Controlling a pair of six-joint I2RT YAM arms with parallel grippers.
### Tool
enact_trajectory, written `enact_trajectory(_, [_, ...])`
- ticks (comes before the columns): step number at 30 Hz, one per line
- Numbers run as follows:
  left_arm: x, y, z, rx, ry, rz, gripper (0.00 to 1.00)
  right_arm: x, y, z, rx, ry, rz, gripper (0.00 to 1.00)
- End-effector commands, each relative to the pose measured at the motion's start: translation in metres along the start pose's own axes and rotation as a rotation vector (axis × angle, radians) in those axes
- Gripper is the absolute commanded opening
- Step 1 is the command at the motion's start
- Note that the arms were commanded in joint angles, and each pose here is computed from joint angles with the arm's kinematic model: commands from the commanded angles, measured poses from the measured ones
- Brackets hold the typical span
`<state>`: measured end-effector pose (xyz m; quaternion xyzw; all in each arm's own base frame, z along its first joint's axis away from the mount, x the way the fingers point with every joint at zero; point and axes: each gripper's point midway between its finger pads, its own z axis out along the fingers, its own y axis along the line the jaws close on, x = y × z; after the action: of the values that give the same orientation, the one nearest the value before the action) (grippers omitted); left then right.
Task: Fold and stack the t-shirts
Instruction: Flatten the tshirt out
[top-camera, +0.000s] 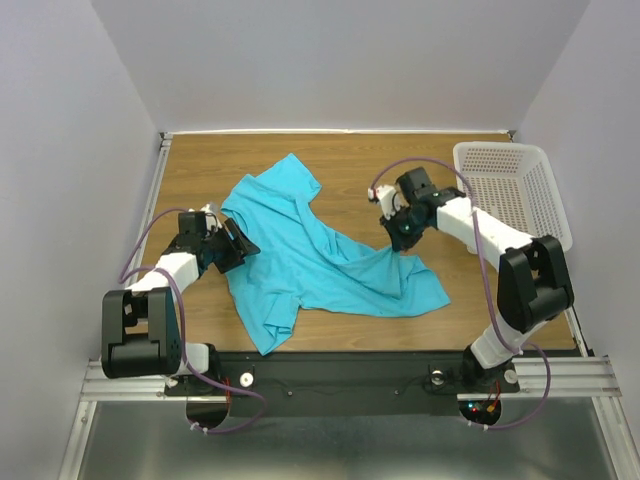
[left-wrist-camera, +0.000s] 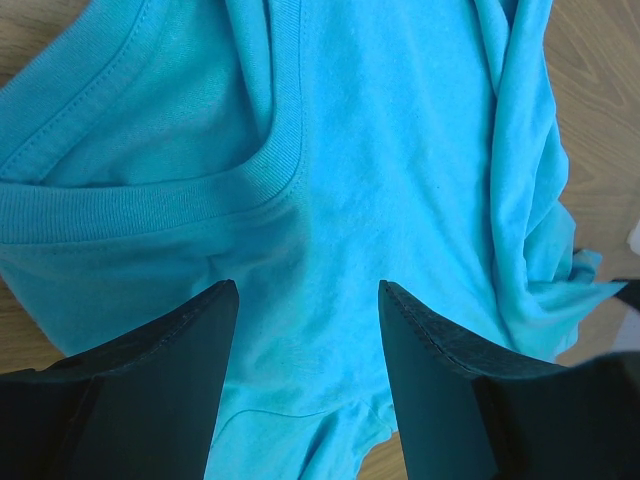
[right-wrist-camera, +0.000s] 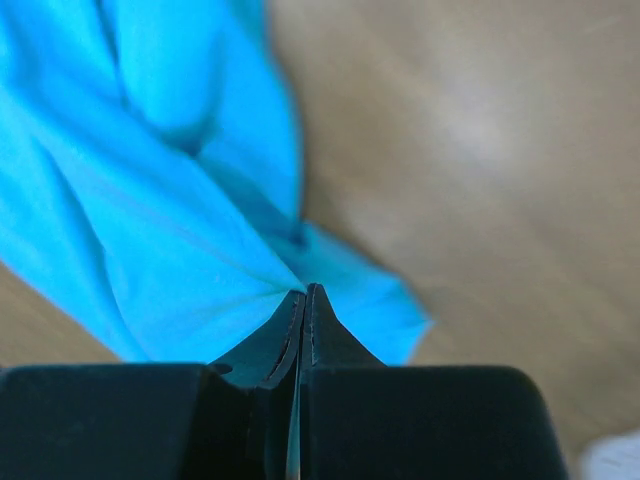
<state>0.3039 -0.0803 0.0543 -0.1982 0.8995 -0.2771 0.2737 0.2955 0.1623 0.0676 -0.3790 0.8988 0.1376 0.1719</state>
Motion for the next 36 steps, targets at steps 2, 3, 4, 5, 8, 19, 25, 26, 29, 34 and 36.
enact_trajectory(2, [-0.012, -0.009, 0.001, 0.019, -0.016, 0.030, 0.69, -0.056, -0.075, -0.041, 0.260, -0.130, -0.036, 0.01])
enact_trajectory(3, [-0.012, -0.009, 0.001, 0.019, -0.017, 0.031, 0.69, -0.060, -0.087, -0.036, 0.288, -0.130, -0.026, 0.01])
enact_trajectory(4, [-0.011, -0.008, 0.001, 0.016, -0.014, 0.029, 0.69, -0.062, -0.106, -0.041, 0.355, -0.131, 0.000, 0.01])
enact_trajectory(5, [-0.011, -0.007, 0.002, 0.014, -0.014, 0.027, 0.69, -0.071, -0.118, -0.047, 0.394, -0.156, 0.007, 0.01])
enact_trajectory(8, [-0.012, -0.006, 0.003, 0.007, -0.011, 0.027, 0.69, -0.089, -0.155, -0.050, 0.518, -0.188, 0.047, 0.00])
enact_trajectory(19, [-0.034, -0.017, -0.004, 0.005, -0.045, 0.093, 0.69, -0.111, -0.233, -0.028, 0.743, -0.211, 0.131, 0.01])
enact_trajectory(25, [-0.125, -0.063, -0.032, 0.012, -0.281, 0.319, 0.70, -0.119, -0.247, -0.028, 0.742, -0.255, 0.163, 0.00])
enact_trajectory(26, [-0.136, -0.065, -0.031, 0.001, -0.300, 0.345, 0.70, -0.120, -0.247, -0.028, 0.738, -0.261, 0.167, 0.01])
enact_trajectory(29, [-0.175, -0.067, -0.021, -0.054, -0.349, 0.420, 0.71, -0.125, -0.248, -0.025, 0.719, -0.282, 0.172, 0.00])
enact_trajectory(34, [-0.219, -0.064, 0.021, -0.092, -0.335, 0.518, 0.70, -0.133, -0.246, -0.020, 0.677, -0.319, 0.187, 0.01])
enact_trajectory(36, [-0.228, -0.067, 0.032, -0.073, -0.326, 0.546, 0.69, -0.135, -0.245, -0.018, 0.669, -0.323, 0.189, 0.01])
